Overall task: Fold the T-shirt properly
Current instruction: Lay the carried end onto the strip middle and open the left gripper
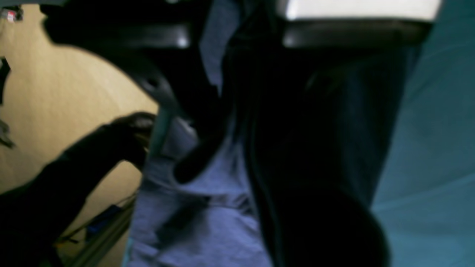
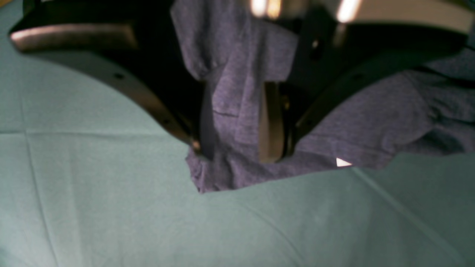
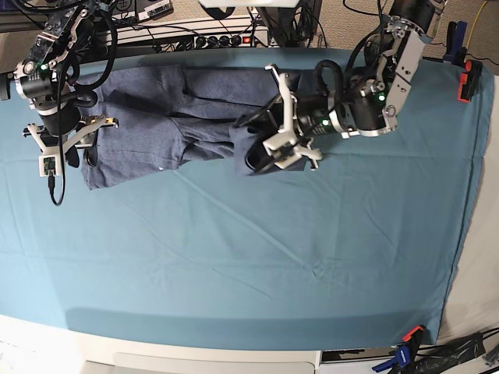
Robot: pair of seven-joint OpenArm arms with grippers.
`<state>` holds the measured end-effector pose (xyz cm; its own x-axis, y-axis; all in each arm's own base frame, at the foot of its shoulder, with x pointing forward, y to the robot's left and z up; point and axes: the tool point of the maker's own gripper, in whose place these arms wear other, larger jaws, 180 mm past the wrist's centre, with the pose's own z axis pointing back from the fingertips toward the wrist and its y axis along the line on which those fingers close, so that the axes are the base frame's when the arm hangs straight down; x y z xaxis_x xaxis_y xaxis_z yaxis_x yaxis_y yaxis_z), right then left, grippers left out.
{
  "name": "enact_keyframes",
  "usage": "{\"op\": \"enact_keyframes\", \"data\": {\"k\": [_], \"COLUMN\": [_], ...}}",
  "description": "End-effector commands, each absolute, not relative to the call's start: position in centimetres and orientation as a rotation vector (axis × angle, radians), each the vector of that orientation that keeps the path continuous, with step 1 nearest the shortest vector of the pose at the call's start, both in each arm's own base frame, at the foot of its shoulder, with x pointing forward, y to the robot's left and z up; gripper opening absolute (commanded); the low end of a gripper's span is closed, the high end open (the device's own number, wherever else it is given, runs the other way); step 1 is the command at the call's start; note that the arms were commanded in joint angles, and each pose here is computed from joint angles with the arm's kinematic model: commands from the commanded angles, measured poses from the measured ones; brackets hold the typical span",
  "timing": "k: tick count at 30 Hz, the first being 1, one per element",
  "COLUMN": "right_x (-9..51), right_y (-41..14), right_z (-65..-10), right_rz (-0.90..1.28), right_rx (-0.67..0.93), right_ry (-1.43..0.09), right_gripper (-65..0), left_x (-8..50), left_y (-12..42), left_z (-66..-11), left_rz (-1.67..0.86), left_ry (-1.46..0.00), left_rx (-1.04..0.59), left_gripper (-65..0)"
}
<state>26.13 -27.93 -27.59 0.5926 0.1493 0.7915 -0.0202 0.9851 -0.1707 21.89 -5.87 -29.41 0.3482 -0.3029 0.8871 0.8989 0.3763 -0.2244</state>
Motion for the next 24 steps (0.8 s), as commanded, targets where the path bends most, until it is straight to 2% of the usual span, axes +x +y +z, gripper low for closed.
{"op": "enact_keyframes", "data": {"k": [1, 8, 23, 24], "right_x": [26.6, 26.6, 26.6, 26.6], "right_y": [-27.9, -28.0, -28.0, -28.0], "right_z": [-26.3, -26.3, -26.3, -26.3], "right_rz": [0.109, 0.109, 0.109, 0.109], "right_rx": [-0.159, -0.160, -0.160, -0.160], "right_ry": [-0.979, -0.977, -0.978, -0.978], "right_gripper": [-43.5, -43.5, -43.5, -43.5], "left_x": [22.0, 21.1, 20.4, 20.4], "left_y": [-6.6, -8.4, -8.7, -8.7], "left_z": [-28.0, -28.1, -28.0, -28.0], "left_rz": [-0.905, -0.930, -0.987, -0.988], "left_ry": [-0.914, -0.904, -0.907, -0.907], "left_rx": [-0.876, -0.901, -0.919, -0.920], "left_gripper": [-65.0, -65.0, -65.0, -60.3]}}
